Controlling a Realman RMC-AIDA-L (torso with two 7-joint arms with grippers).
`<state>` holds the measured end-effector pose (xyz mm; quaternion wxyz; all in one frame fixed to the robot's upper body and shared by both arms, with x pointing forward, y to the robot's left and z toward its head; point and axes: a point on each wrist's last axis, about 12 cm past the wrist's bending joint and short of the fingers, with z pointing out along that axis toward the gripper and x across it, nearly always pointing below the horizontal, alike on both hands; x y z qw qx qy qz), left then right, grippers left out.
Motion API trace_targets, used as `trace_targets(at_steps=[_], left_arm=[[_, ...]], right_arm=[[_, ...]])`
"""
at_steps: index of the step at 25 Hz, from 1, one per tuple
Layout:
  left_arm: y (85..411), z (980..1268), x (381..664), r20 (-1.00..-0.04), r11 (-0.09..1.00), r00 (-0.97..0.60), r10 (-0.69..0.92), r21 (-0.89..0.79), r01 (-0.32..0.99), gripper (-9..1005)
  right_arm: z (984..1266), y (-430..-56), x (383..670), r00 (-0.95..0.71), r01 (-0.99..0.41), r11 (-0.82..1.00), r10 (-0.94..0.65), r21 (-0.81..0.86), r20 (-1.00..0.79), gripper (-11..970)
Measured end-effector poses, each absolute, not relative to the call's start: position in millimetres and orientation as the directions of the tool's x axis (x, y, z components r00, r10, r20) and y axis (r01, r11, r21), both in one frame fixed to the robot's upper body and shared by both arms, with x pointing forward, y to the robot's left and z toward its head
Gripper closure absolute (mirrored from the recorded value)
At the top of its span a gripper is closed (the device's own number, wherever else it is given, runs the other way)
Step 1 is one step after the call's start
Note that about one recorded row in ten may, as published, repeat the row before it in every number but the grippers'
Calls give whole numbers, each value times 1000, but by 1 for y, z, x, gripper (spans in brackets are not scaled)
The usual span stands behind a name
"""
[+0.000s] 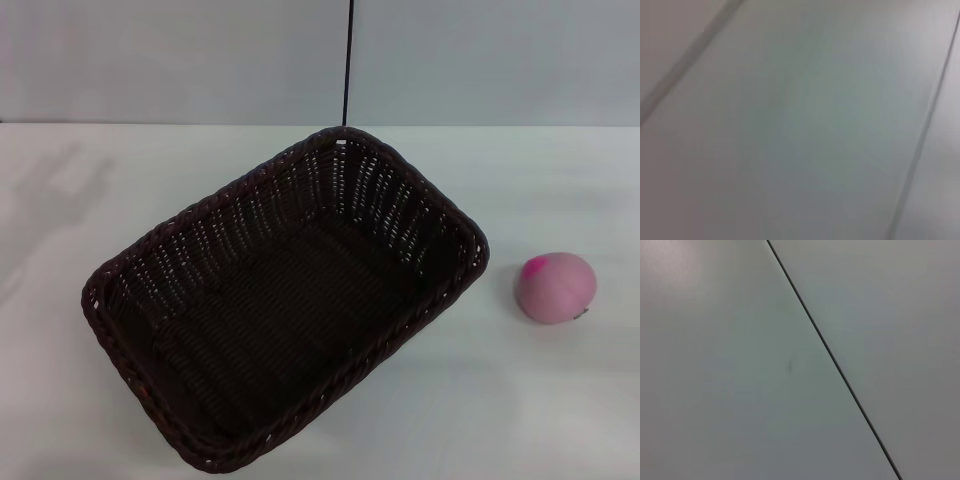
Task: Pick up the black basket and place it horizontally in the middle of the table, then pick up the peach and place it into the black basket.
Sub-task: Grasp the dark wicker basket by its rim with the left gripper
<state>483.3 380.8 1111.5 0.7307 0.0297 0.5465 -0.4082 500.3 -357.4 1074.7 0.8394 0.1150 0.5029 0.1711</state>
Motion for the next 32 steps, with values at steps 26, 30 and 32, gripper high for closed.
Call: trace_targets(at_steps=[26,30,32], left_arm=[[273,1211,603,-661,561,-545,516,-220,798,153],[263,1205,604,-625,559,-546,559,-203,804,154],[260,1203,604,-612,557,-544,574,-195,807,155]], right_arm=[[1067,-357,498,407,-147,907,418,394,-812,438],[1067,-357,497,405,-147,907,419,395,-812,436],[1066,-357,497,403,-146,906,421,397,-813,435]])
